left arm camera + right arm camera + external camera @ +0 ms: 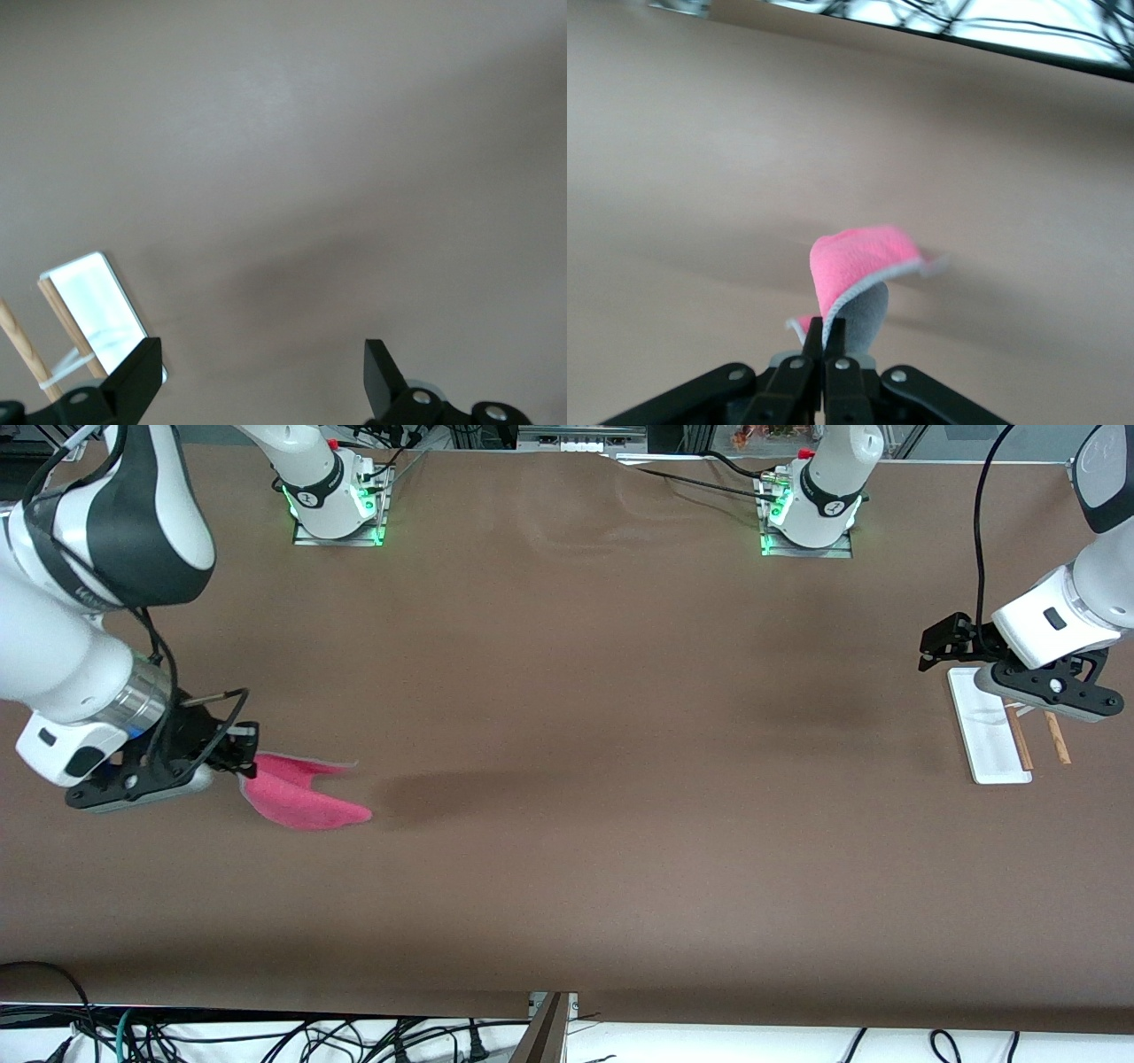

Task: Pass towel and hang on rack
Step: 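Lift the towel with the right gripper while the left gripper approaches, then grasp the hanging towel with the left gripper beside the right gripper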

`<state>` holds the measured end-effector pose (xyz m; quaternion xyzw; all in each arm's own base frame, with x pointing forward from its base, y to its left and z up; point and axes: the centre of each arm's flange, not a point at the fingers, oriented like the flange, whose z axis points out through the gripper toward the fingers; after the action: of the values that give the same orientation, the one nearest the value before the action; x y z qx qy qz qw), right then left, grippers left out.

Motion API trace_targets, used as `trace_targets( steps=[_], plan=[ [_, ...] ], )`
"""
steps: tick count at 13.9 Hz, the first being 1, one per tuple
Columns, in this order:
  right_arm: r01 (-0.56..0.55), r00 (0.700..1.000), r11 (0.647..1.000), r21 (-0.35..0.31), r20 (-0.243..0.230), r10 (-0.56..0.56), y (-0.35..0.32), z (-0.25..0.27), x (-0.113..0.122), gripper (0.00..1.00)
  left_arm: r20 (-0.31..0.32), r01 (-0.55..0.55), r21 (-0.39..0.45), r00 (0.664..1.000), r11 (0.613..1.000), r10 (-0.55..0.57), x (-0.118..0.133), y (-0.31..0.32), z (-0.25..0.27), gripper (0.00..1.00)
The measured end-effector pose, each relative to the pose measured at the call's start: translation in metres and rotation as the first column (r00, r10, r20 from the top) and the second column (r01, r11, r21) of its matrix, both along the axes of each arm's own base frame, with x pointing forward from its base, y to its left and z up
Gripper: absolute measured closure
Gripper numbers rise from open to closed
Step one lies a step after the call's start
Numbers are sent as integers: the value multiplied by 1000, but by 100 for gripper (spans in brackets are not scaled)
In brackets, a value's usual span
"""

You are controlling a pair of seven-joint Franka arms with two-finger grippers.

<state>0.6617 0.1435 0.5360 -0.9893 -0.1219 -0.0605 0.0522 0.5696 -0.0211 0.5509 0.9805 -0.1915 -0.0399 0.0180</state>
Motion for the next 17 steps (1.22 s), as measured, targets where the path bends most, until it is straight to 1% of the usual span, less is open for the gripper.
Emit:
trace_targets(
  steps=[1, 2, 4, 6, 8, 10, 11, 13, 15, 17],
  plan=[
    [1, 1000, 1000, 19, 2, -1, 23, 5, -5, 98, -11, 42, -38, 999, 998, -43, 0, -2, -3, 0],
    [20, 1000, 999, 43, 3, -21, 50, 12, -12, 98, -31, 73, -94, 997, 993, -77, -1, -4, -8, 0],
    [51, 999, 995, 85, 11, -52, 108, 24, -29, 98, -60, 135, -211, 987, 968, -151, 0, -7, -23, 0],
    [65, 997, 990, 126, 31, -69, 166, 28, -47, 98, -58, 192, -312, 974, 930, -220, 6, -13, -42, 0],
    [64, 996, 985, 161, 46, -73, 211, 24, -62, 98, -37, 244, -406, 959, 881, -283, 10, -22, -57, 0],
    [74, 995, 978, 197, 55, -86, 249, 18, -76, 98, 19, 324, -470, 934, 821, -358, 13, -28, -66, 0],
    [86, 993, 974, 209, 56, -100, 269, 13, -84, 98, 63, 369, -495, 918, 786, -391, 15, -30, -69, 0],
    [116, 989, 969, 220, 64, -133, 310, 4, -106, 98, 172, 453, -539, 884, 710, -434, 21, -34, -81, 0],
    [133, 986, 965, 228, 64, -152, 347, -4, -129, 98, 273, 515, -570, 854, 641, -444, 26, -39, -102, 0],
    [151, 984, 956, 252, 57, -170, 370, -2, -145, 98, 366, 563, -586, 826, 583, -429, 26, -52, -126, 0]
  ],
)
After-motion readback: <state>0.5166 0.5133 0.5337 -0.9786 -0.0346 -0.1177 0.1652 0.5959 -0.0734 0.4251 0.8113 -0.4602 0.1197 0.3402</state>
